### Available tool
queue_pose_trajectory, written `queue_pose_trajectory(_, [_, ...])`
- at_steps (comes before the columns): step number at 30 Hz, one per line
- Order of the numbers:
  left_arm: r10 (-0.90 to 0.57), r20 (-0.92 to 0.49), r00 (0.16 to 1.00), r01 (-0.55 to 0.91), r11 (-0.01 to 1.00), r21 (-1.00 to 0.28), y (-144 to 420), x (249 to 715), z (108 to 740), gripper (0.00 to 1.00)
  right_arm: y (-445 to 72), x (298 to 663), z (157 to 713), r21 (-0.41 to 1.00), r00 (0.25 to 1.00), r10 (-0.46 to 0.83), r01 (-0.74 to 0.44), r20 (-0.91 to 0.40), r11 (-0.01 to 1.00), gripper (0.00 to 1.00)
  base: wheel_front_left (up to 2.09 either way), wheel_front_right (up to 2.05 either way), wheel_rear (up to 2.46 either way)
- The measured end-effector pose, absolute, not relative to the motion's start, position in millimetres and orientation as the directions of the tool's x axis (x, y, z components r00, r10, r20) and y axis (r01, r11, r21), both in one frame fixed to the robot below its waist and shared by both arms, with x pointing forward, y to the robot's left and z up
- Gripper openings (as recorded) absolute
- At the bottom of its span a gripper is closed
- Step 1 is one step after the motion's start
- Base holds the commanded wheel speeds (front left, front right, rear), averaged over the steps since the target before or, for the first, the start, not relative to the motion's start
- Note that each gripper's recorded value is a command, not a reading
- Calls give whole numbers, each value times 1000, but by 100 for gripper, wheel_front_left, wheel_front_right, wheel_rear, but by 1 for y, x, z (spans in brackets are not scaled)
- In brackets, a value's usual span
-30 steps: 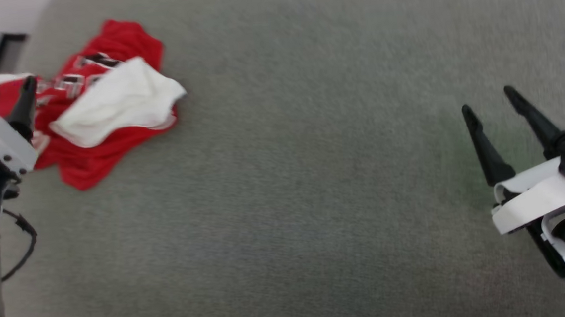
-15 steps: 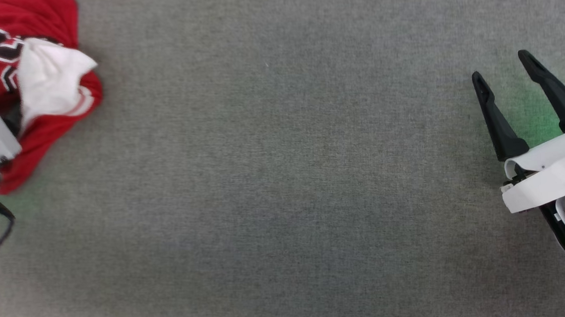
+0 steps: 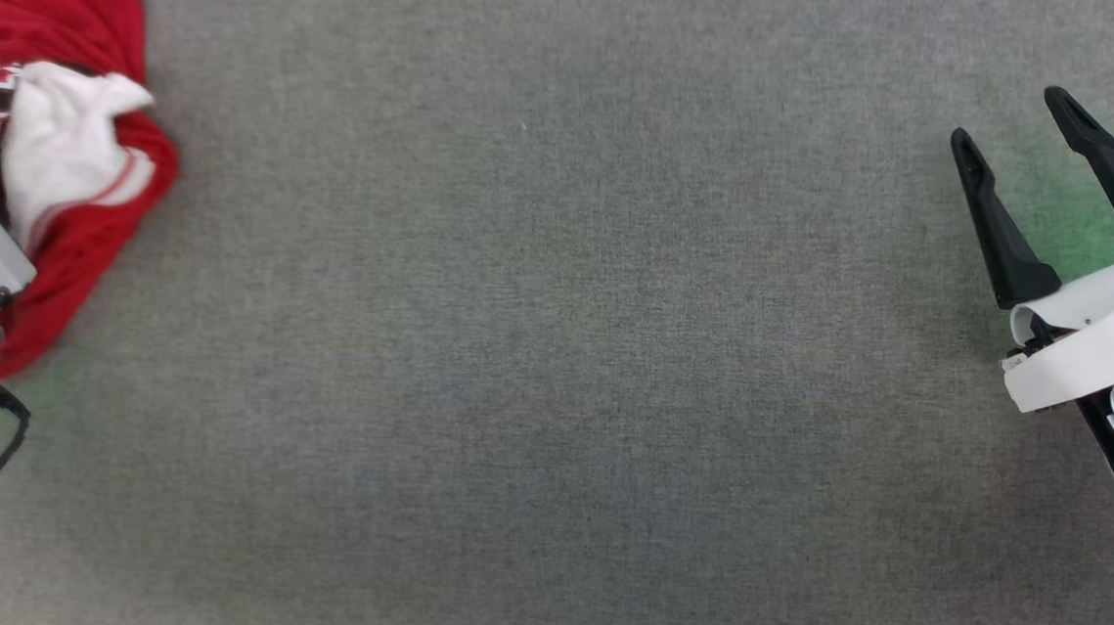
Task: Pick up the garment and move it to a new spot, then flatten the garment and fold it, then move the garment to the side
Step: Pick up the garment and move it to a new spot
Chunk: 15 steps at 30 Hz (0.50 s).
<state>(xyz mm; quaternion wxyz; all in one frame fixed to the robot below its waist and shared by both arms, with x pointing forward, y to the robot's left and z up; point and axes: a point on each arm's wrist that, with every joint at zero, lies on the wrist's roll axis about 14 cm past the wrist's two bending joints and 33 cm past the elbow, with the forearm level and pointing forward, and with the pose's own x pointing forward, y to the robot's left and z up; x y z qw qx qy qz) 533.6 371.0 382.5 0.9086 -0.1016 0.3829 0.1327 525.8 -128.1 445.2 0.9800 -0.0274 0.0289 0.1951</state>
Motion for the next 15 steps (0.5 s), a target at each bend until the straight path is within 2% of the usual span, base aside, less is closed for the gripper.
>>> queue_pose_trajectory(5, [186,-635,750,-281,958,-51,377,538,419,0,-128,523,460,-28,929,369,-370,-28,929,100,0,0,0])
queue_pose_trajectory(15, [229,-367,902,-231,972,39,401,533,539,0,-117,498,486,8,926,377,-377,24,926,100,0,0,0])
